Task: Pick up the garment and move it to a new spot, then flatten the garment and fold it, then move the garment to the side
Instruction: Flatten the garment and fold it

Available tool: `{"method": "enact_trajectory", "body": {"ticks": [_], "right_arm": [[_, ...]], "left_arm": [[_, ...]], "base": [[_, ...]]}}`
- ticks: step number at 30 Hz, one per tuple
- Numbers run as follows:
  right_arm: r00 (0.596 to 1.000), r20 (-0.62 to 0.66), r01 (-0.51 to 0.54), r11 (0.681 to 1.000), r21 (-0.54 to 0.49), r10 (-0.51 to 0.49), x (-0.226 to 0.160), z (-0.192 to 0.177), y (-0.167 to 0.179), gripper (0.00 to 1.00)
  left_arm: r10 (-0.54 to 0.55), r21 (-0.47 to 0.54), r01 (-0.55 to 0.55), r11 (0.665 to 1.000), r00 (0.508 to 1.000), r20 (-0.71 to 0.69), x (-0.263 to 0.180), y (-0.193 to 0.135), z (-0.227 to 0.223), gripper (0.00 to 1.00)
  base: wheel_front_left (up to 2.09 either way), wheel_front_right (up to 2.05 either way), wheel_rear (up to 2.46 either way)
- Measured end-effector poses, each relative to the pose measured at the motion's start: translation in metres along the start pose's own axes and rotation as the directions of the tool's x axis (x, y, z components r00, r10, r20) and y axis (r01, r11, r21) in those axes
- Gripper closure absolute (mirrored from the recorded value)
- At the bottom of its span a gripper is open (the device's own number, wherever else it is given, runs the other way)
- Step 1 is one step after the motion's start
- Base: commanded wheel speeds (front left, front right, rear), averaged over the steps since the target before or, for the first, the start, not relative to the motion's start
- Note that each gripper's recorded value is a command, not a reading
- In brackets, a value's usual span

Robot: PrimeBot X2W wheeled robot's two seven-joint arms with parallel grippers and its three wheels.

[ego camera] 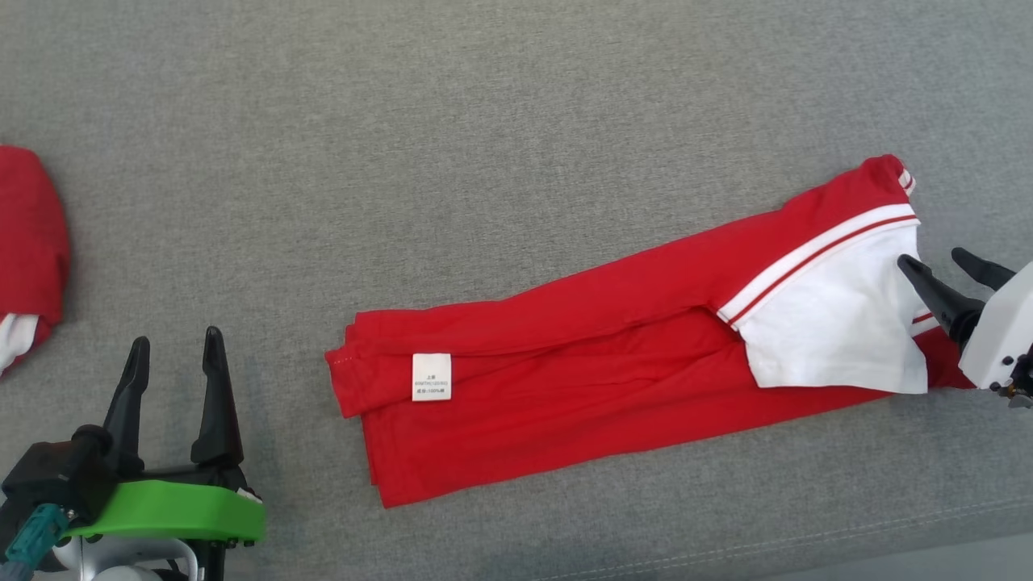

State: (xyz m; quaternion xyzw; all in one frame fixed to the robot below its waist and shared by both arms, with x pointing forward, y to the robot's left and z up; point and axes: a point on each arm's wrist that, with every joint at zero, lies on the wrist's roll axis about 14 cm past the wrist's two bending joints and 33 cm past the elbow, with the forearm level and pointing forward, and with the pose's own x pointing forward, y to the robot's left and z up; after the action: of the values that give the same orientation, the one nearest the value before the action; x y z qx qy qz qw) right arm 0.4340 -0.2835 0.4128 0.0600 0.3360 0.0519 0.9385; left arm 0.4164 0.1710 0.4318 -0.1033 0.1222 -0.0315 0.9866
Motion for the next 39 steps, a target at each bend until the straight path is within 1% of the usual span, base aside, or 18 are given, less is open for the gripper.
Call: {"method": "enact_trajectory", "body": {"ticks": [1,4,7,10,14,17,19,20,21,22,25,26,28,29,30,33,36,39], "right_arm": [[1.000,-0.012,-0.005,1.000,0.000,0.005,0.005,-0.001,0.002,0.00],[0.998,-0.054,-0.015,1.000,-0.005,0.015,0.019,-0.009,0.007,0.00],[0.995,-0.096,-0.011,1.000,-0.008,0.010,0.029,-0.019,0.006,0.00],[0.994,-0.107,-0.001,1.000,-0.008,0.000,0.036,-0.020,0.002,0.00],[0.992,-0.126,0.001,1.000,0.016,0.001,0.040,-0.022,0.001,0.00],[0.989,-0.144,-0.022,0.998,0.064,0.031,0.041,-0.027,0.009,0.00],[0.987,-0.156,-0.032,0.998,0.062,0.042,0.042,-0.029,0.013,0.00],[0.983,-0.174,-0.045,0.998,0.046,0.052,0.041,-0.032,0.018,0.28],[0.982,-0.176,-0.067,0.997,0.049,0.075,0.041,-0.032,0.025,0.91],[0.980,-0.169,-0.092,0.993,0.077,0.104,0.042,-0.032,0.034,1.00],[0.976,-0.119,-0.163,0.976,0.142,0.180,0.040,-0.023,0.055,1.00],[0.976,-0.101,-0.173,0.972,0.160,0.191,0.038,-0.020,0.057,1.00],[0.982,-0.075,-0.160,0.971,0.176,0.176,0.033,-0.015,0.048,1.00],[0.986,-0.068,-0.138,0.974,0.177,0.152,0.029,-0.013,0.039,1.00],[0.994,-0.052,-0.087,0.982,0.166,0.097,0.020,-0.008,0.017,1.00],[1.000,-0.025,-0.004,0.981,0.194,0.009,0.003,0.000,-0.018,1.00],[0.993,0.013,0.110,0.969,0.219,-0.116,-0.023,0.011,-0.065,1.00],[0.973,0.038,0.214,0.946,0.245,-0.230,-0.055,0.020,-0.108,1.00]], "left_arm": [[0.014,-0.013,-0.014,1.000,1.000,0.008,-0.001,0.003,0.001,0.00],[0.030,-0.006,-0.030,1.000,0.999,0.017,-0.003,0.012,0.002,0.00],[0.047,-0.008,-0.047,0.999,0.998,0.036,-0.005,0.020,0.004,0.00],[0.069,-0.010,-0.069,0.998,0.997,0.042,-0.007,0.031,0.002,0.00],[0.083,-0.021,-0.082,0.996,0.995,0.049,-0.011,0.037,0.000,0.00],[0.081,-0.032,-0.079,0.996,0.996,0.046,-0.012,0.038,-0.004,0.00],[0.078,-0.039,-0.076,0.996,0.996,0.050,-0.011,0.037,-0.004,0.00],[0.074,-0.043,-0.072,0.996,0.996,0.048,-0.011,0.037,-0.005,0.00],[0.071,-0.046,-0.069,0.997,0.996,0.046,-0.011,0.037,-0.007,0.00],[0.065,-0.046,-0.063,0.997,0.997,0.045,-0.010,0.036,-0.008,0.00],[0.057,-0.037,-0.055,0.998,0.997,0.045,-0.008,0.037,-0.009,0.00],[0.055,-0.034,-0.054,0.998,0.997,0.047,-0.007,0.038,-0.009,0.00],[0.050,-0.032,-0.049,0.998,0.997,0.051,-0.004,0.037,-0.009,0.00],[0.046,-0.033,-0.045,0.998,0.998,0.048,-0.003,0.036,-0.010,0.00],[0.030,-0.035,-0.028,0.999,0.999,0.044,0.000,0.032,-0.012,0.00],[0.001,-0.032,0.001,0.999,0.999,0.044,0.004,0.025,-0.013,0.00],[-0.026,-0.031,0.028,0.999,0.999,0.047,0.007,0.017,-0.012,0.00],[-0.054,-0.029,0.055,0.998,0.997,0.052,0.009,0.009,-0.011,0.00]], "base": [[0.00,0.00,0.00],[0.00,0.00,0.00],[0.00,0.00,0.00],[0.00,0.00,0.00],[0.00,0.00,0.00],[0.00,0.00,0.00],[0.00,0.00,0.00],[0.00,0.00,0.00],[0.00,0.00,0.00],[0.00,0.00,0.00],[0.00,0.00,0.00],[0.00,0.00,0.00],[0.00,0.00,0.00],[0.00,0.00,0.00],[0.00,0.00,0.00],[0.00,0.00,0.00],[0.00,0.00,0.00],[0.00,0.00,0.00]]}}
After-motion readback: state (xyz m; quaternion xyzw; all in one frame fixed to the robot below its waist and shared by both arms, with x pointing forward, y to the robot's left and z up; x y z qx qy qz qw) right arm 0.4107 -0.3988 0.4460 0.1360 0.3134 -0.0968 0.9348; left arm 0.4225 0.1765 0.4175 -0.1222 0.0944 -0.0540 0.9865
